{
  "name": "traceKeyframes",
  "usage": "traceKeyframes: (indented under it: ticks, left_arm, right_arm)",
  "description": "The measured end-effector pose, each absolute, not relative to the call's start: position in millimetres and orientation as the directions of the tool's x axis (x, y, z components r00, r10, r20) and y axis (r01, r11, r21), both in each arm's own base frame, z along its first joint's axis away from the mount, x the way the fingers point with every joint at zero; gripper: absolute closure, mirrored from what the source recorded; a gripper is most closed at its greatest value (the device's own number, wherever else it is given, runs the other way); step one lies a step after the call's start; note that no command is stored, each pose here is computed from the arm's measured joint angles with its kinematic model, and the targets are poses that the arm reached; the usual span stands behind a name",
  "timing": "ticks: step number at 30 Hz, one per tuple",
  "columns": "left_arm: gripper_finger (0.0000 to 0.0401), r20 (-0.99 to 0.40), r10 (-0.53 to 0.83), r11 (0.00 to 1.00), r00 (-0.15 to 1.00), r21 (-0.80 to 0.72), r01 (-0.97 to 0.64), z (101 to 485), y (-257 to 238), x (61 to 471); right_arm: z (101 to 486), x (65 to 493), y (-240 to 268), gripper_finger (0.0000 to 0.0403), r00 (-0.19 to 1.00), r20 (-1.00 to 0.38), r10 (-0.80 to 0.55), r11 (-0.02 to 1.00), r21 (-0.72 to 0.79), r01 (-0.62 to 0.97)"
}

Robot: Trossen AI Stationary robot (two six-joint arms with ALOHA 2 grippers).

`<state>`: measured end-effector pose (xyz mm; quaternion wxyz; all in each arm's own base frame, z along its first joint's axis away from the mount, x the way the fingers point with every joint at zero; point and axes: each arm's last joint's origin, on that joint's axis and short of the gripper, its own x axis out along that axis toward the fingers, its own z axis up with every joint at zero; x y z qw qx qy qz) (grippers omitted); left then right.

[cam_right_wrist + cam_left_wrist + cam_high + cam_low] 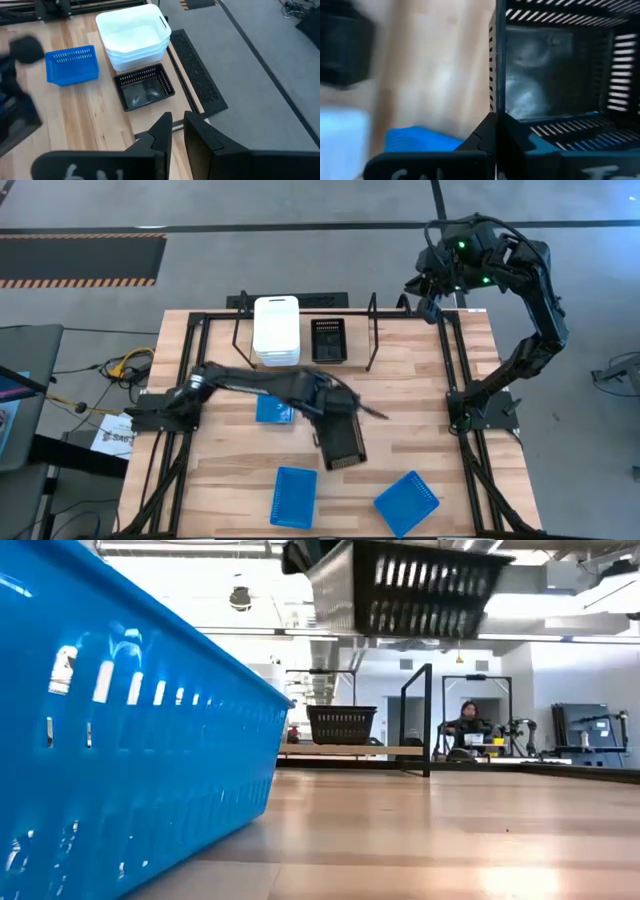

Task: Stack baskets on shelf by color
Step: Stack the black bin on top of the black bin on the shelf

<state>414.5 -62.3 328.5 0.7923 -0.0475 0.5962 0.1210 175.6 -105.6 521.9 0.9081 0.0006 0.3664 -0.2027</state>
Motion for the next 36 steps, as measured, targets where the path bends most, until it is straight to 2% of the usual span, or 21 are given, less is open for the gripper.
traceKeyframes:
  ticks: [5, 11, 23, 36]
  left_arm:
    - [0.0401, -0.915, 0.205, 0.949, 0.348, 0.098, -0.3, 367.2, -27.3, 394.6]
    - [0.0401, -0.892, 0.263, 0.937, 0.368, 0.145, -0.319, 388.6, 25.8, 378.9]
    - [0.0401, -0.907, 0.261, 0.949, 0.331, 0.178, -0.259, 389.7, 131.9, 355.7]
    - [0.0401, -0.894, 0.169, 0.983, 0.414, 0.125, -0.13, 375.3, 201.7, 346.7]
  right_arm:
    - [521.9, 173.9, -108.5, 0.0337, 0.644, -0.665, -0.378, 0.912, -0.147, 0.384]
    - [521.9, 171.7, -111.9, 0.0337, 0.636, -0.665, -0.39, 0.904, -0.147, 0.401]
    - [521.9, 166.6, -119.3, 0.0337, 0.618, -0.665, -0.418, 0.885, -0.144, 0.443]
    - [521.5, 167.3, -119.8, 0.0337, 0.617, -0.667, -0.418, 0.878, -0.12, 0.464]
